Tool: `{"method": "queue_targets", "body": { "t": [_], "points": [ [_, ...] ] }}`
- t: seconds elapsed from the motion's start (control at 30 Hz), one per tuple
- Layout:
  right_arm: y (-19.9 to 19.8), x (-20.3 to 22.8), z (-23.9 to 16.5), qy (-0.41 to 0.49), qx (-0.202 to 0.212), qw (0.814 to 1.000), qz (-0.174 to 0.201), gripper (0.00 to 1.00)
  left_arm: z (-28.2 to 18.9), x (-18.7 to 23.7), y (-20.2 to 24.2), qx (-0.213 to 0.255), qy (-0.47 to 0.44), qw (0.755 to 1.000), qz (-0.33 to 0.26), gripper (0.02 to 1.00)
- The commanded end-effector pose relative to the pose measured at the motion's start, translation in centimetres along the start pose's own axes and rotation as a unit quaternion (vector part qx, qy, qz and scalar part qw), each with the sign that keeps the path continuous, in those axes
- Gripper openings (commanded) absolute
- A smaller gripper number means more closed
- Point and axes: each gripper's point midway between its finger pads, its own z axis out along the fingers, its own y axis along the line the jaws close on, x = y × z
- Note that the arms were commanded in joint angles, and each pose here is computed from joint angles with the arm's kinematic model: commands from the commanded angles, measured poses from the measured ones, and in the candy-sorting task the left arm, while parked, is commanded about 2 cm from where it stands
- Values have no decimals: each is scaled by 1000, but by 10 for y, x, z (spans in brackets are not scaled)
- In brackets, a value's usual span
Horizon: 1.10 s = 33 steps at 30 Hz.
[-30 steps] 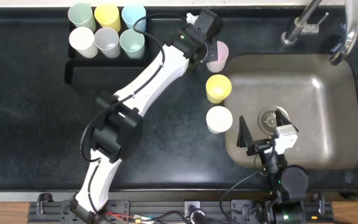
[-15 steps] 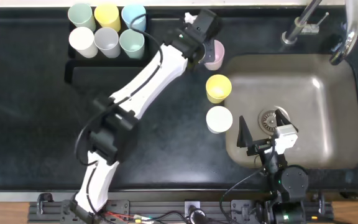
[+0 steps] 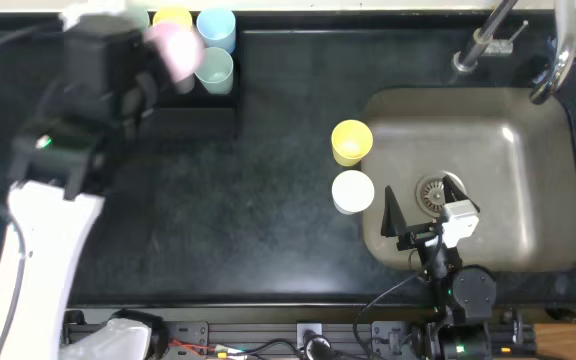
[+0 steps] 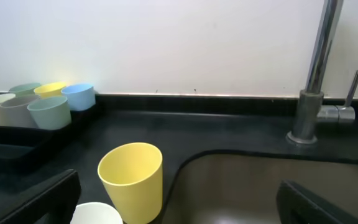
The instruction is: Store Cups
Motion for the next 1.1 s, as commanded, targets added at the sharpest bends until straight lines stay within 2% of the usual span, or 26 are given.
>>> {"method": "queue_targets", "body": {
  "t": [0.03, 0.13, 0.3, 0.6, 0.93, 1.1],
  "points": [
    [0, 3, 0, -1, 1, 1000, 2, 998, 30, 38, 66, -32, 69, 997, 10, 34],
    [0, 3, 0, -1, 1, 1000, 2, 998, 48, 50, 97, -35, 94, 995, 4, 34],
    [0, 3, 0, -1, 1, 1000, 2, 998, 83, 60, 126, -67, 113, 991, -8, 34],
    [0, 3, 0, -1, 1, 1000, 2, 996, 141, 65, 132, -69, 119, 990, -3, 34],
    [0, 3, 0, -1, 1, 1000, 2, 998, 167, 78, 137, -76, 136, 988, -3, 34],
    [0, 3, 0, -1, 1, 1000, 2, 998, 173, 86, 138, -79, 148, 986, -3, 119]
  ]
}}
